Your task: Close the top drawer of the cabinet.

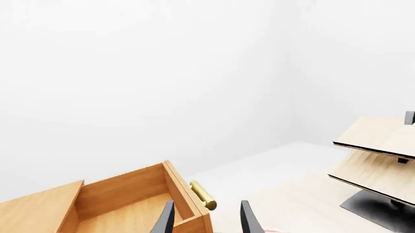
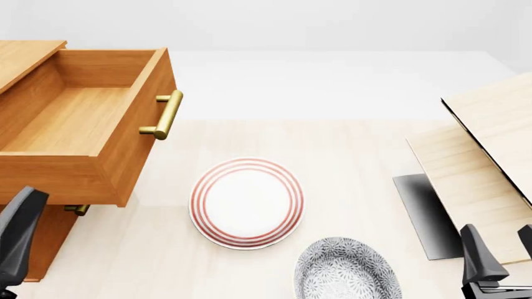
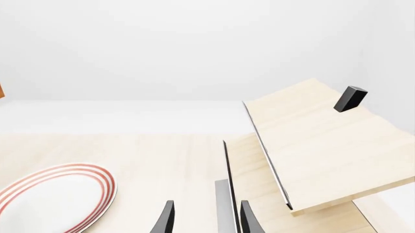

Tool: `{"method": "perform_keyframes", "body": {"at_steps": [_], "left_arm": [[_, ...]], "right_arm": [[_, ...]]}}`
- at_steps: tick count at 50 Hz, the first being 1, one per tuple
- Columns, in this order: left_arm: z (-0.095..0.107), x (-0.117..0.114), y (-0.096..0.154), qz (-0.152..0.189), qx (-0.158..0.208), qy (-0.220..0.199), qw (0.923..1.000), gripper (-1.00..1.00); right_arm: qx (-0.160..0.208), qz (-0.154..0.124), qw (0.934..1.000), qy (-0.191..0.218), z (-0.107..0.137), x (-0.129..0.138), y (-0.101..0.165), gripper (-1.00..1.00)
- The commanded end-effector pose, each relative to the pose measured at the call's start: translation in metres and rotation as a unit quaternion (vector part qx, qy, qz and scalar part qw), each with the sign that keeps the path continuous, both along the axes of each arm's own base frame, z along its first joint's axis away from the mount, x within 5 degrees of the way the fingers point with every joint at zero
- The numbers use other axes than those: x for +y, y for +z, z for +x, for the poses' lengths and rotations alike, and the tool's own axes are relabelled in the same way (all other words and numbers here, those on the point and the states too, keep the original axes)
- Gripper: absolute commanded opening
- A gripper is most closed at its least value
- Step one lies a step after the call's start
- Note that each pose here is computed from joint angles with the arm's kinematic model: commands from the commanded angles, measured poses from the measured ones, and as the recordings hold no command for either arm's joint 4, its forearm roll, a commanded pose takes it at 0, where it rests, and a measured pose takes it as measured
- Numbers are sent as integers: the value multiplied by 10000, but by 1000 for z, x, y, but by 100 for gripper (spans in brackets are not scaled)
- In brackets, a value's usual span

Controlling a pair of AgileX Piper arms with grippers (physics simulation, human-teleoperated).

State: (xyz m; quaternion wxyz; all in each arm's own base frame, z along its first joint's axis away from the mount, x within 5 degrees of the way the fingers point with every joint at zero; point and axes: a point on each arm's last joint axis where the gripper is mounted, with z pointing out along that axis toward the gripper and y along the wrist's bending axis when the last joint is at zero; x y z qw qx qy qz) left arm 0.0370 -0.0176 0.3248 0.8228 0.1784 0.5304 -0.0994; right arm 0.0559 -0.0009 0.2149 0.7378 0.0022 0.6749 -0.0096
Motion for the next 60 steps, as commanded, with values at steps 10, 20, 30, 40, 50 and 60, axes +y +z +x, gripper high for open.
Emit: {"method": "perform_keyframes", "body": {"at_steps": [10, 20, 30, 40, 50, 60], "left_arm": [[19, -35, 45, 174, -571, -1348, 9891, 100], [25, -56, 60, 157, -850, -1806, 9798, 100], [36, -91, 75, 283, -750, -2333, 9691, 100], [38, -111, 86, 267, -1001, -2526, 9620, 100], [44, -134, 92, 405, -1082, -2631, 9578, 100], [49, -154, 90, 570, -1136, -2709, 9542, 100]], "right_arm": [[0, 0, 10000, -1, 0, 0, 0, 100], [0, 0, 10000, -2, 0, 0, 0, 100], [0, 1, 10000, -1, 0, 0, 0, 100], [1, -1, 10000, -1, 0, 0, 0, 100], [1, -1, 10000, -1, 0, 0, 0, 100], [-2, 0, 10000, -2, 0, 0, 0, 100]]}}
